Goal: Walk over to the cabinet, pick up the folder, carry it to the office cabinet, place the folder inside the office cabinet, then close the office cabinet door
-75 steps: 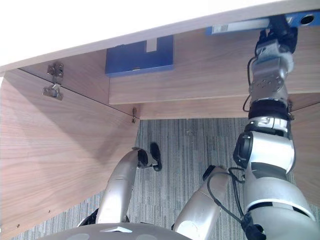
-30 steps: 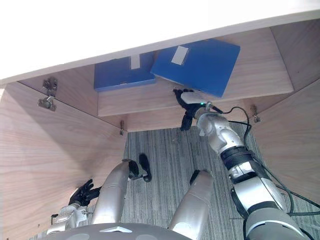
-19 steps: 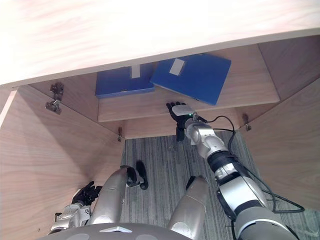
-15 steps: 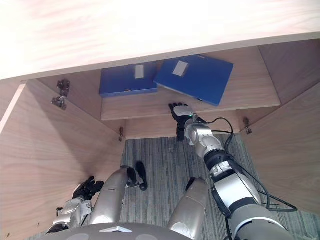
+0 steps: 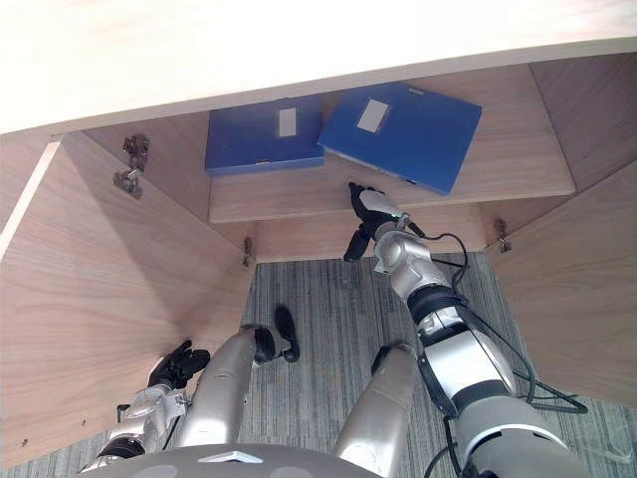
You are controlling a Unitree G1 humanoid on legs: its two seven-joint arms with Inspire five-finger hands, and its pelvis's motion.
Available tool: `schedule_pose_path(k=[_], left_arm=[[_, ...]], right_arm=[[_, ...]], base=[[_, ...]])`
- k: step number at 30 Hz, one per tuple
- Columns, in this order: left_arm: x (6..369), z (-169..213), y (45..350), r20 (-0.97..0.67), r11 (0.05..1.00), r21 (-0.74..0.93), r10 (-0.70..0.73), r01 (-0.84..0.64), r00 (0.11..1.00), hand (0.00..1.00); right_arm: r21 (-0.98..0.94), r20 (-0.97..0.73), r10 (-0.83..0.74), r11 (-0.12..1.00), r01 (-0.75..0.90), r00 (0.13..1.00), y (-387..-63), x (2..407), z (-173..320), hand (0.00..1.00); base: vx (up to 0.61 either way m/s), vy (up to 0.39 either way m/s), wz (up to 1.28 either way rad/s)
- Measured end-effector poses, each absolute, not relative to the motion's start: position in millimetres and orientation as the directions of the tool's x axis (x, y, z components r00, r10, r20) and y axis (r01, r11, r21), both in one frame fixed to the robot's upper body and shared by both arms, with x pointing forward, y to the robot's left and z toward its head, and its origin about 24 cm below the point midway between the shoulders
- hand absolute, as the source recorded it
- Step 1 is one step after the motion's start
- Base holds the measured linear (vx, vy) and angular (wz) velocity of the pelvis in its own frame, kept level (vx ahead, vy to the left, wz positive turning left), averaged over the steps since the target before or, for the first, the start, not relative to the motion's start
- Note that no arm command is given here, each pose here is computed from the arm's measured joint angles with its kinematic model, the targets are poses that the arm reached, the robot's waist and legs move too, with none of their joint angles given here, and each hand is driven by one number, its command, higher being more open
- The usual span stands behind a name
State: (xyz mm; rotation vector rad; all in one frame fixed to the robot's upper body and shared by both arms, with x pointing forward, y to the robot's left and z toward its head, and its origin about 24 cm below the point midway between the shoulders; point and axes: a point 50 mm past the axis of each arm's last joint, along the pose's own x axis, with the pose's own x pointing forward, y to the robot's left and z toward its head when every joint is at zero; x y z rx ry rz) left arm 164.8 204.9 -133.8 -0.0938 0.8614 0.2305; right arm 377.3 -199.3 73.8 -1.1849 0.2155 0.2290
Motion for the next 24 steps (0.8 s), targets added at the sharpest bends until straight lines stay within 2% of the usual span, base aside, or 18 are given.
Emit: schedule_pose_path(k=[4, 13, 16, 19, 24], left_arm=[[181.2, -125.7, 206.0, -0.733, 0.983, -0.028, 0.105, -0.184, 0.673, 1.0], [197.1, -112.3, 204.3, -0.669, 0.995, -0.083, -0.015, -0.055, 0.743, 1.0], [193.4, -112.4, 206.2, -0.668, 0.996, -0.079, -0.015, -0.051, 0.744, 1.0], [177.7, -115.0, 220.5, -0.687, 0.998, -0.034, 0.014, -0.052, 0.727, 1.0], [171.2, -117.0, 220.7, -0.695, 0.999, -0.032, 0.008, -0.043, 0.719, 1.0]], right_arm=[[-0.84, -0.289, 0.05, 0.465, -0.279, 0.956, -212.0, 390.8, 102.2, 1.0], [-0.802, -0.202, 0.013, 0.572, -0.173, 0.979, -235.1, 401.4, 148.3, 1.0], [-0.816, -0.17, -0.005, 0.562, -0.138, 0.985, -243.5, 403.1, 164.6, 1.0], [-0.821, -0.164, -0.03, 0.559, -0.119, 0.986, -254.3, 400.9, 168.5, 1.0], [-0.845, -0.144, -0.044, 0.525, -0.1, 0.989, -265.7, 397.8, 175.6, 1.0]], base=[[-0.05, 0.052, 0.11], [-0.08, 0.075, 0.02], [-0.09, -0.038, 0.12], [-0.08, -0.073, 0.24], [-0.07, 0.009, -0.1]])
